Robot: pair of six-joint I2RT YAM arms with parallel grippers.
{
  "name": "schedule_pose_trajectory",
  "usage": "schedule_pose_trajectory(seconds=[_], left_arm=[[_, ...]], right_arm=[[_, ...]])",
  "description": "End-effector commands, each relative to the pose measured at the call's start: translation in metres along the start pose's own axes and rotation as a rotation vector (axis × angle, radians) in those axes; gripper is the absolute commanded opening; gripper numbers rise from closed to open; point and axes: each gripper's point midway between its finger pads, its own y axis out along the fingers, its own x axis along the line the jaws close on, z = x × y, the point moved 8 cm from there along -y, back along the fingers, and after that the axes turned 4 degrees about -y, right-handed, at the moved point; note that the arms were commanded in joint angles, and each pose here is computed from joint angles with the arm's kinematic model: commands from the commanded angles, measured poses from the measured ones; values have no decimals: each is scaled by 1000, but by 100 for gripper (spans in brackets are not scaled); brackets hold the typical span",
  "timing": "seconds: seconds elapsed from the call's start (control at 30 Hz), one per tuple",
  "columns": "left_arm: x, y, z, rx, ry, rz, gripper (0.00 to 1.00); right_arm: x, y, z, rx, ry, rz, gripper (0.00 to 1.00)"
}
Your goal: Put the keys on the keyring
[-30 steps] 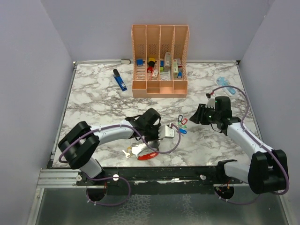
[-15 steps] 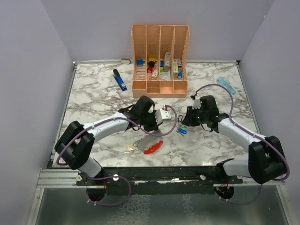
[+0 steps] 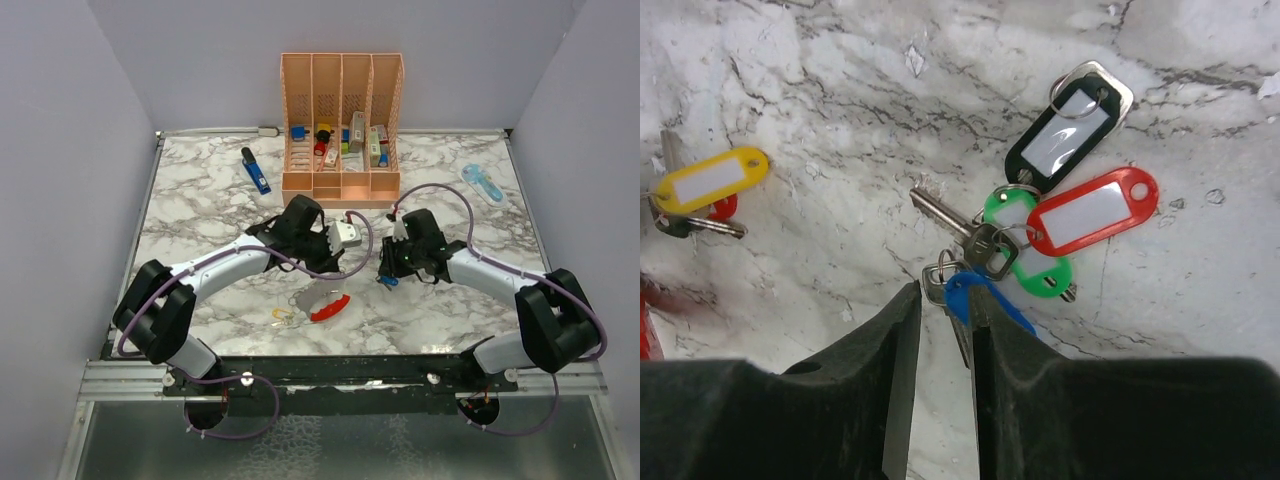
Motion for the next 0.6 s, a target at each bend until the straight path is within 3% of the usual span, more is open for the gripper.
schedule_pose_trajectory(seconds=[0.0, 0.57], left_arm=[[-5, -12, -9, -55, -16, 49, 0], [-1, -17, -9, -79, -41, 76, 0]], right_arm=[[-2, -1, -19, -54, -22, 60, 26], [1, 11, -9, -13, -41, 53, 22]])
